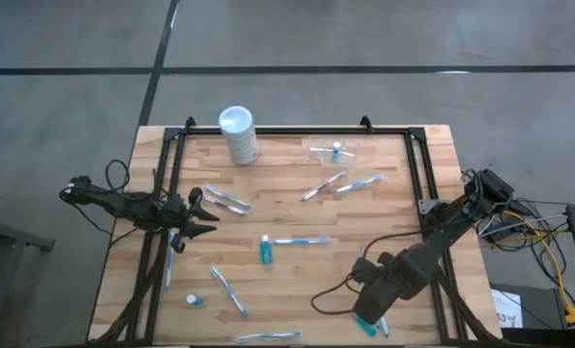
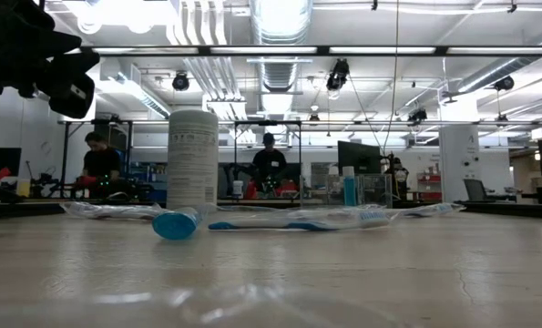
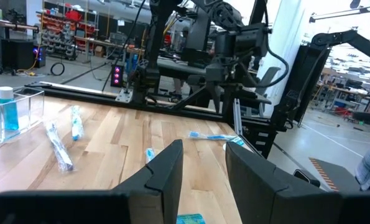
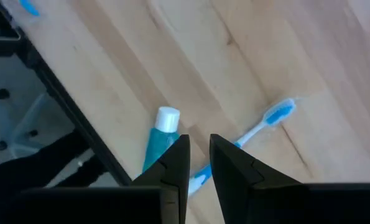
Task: Pick & Place toothbrushing station
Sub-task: Put the blue mouthwash into the middle of the transparent organizer
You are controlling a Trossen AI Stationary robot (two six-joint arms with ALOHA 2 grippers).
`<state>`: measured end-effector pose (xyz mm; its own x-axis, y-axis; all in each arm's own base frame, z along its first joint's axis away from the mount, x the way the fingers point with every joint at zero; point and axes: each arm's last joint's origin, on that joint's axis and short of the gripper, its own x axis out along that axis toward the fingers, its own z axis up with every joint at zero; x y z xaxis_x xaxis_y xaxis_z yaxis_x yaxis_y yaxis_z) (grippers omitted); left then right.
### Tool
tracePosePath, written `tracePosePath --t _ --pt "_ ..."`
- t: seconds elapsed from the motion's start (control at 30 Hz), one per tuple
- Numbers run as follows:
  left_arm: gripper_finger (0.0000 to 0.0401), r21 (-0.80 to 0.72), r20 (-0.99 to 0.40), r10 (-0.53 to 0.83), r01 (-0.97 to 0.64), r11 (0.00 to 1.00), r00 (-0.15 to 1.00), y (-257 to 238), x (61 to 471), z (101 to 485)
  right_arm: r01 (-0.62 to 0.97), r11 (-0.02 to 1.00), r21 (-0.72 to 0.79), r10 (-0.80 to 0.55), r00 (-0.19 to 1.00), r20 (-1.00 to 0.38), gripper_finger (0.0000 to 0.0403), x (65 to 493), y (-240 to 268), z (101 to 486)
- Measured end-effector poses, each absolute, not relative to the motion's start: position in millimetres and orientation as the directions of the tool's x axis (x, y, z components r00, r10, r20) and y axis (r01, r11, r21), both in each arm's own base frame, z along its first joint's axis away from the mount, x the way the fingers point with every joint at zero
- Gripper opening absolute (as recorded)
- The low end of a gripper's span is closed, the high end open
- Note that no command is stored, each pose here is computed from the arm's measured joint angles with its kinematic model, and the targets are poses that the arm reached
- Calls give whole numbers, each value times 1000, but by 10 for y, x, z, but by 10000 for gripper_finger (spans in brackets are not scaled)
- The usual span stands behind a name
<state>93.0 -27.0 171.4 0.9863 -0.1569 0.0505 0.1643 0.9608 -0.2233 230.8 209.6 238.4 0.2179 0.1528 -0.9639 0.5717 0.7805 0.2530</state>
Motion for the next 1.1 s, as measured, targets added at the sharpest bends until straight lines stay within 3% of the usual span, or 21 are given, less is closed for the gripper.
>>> tracePosePath --t 0.47,0.67,0.93,1.1 --pt "126 -223 51 -157 165 961 986 -270 930 1714 454 836 308 200 271 -942 164 2232 2346 2355" --pt "126 -223 50 -157 164 961 986 -270 930 1714 450 847 284 170 277 -946 167 2292 2399 2200" --pt "126 -224 50 -157 164 961 986 -270 930 1714 494 848 193 113 188 -976 150 2371 2492 1849" --pt "126 -223 50 -157 164 961 986 -270 930 1714 473 853 218 124 222 -967 141 2426 2550 1854"
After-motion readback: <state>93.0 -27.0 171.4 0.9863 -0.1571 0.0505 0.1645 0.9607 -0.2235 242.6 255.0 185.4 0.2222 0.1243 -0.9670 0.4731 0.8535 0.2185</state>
